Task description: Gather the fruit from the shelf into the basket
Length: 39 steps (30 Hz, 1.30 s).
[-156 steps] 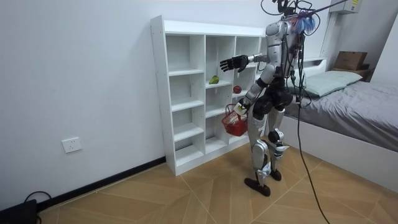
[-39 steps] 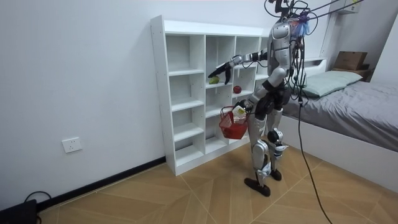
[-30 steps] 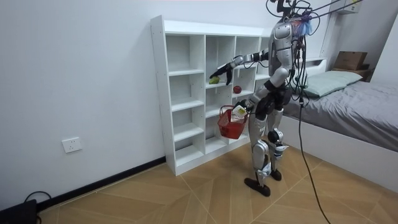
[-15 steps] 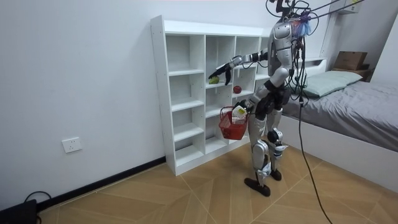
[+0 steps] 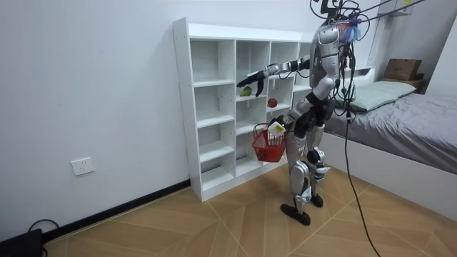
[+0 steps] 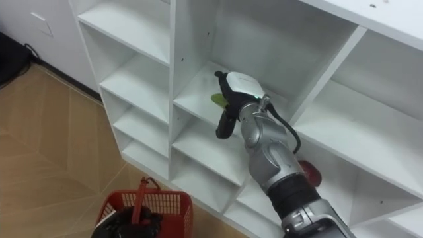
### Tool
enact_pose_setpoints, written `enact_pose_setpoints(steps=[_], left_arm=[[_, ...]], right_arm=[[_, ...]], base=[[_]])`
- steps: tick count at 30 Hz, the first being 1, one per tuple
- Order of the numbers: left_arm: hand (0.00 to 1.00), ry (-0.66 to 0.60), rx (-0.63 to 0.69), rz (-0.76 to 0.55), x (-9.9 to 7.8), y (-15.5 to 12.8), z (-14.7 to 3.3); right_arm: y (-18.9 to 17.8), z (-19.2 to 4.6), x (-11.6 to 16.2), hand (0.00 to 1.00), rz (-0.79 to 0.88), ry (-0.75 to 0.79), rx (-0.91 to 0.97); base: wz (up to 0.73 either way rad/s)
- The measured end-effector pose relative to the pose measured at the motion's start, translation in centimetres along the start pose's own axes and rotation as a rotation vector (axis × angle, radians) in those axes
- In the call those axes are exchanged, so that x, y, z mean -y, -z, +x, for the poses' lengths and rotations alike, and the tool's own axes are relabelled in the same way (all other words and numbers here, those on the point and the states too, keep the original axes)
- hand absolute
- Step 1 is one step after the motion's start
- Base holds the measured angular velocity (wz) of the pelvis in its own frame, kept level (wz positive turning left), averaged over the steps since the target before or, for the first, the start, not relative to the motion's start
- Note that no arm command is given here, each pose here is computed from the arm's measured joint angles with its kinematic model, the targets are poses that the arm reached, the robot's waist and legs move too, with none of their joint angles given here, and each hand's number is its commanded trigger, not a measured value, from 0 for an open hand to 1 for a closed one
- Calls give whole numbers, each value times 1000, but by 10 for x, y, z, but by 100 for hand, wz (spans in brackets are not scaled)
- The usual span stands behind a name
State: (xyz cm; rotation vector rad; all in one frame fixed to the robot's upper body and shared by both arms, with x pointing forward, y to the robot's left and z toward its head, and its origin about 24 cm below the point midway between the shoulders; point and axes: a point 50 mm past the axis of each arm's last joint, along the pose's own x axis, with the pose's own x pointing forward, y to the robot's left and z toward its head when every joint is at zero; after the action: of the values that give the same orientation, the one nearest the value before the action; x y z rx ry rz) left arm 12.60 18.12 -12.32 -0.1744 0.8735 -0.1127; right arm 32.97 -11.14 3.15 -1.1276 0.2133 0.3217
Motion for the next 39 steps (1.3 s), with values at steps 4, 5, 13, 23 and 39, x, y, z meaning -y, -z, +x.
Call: enact_pose_setpoints(steps=[4,5,13,23,39], left_arm=[[100,-6,-5,-7,-1,2,-1],[100,-9,-7,-11,-2,3,-2],[100,-35,-35,-40,-7,15,-7],[100,-64,-50,-71,-13,25,-14],[100,-73,-48,-99,-14,27,-16]], right_arm=[[0,0,0,0,2,20,9],[2,1,-2,0,8,22,4],[11,1,-10,0,23,8,-26],[22,-5,-25,0,41,-24,-57],[32,-8,-27,89,80,-12,-92]], base=[[1],[0],[0],[7],[0]])
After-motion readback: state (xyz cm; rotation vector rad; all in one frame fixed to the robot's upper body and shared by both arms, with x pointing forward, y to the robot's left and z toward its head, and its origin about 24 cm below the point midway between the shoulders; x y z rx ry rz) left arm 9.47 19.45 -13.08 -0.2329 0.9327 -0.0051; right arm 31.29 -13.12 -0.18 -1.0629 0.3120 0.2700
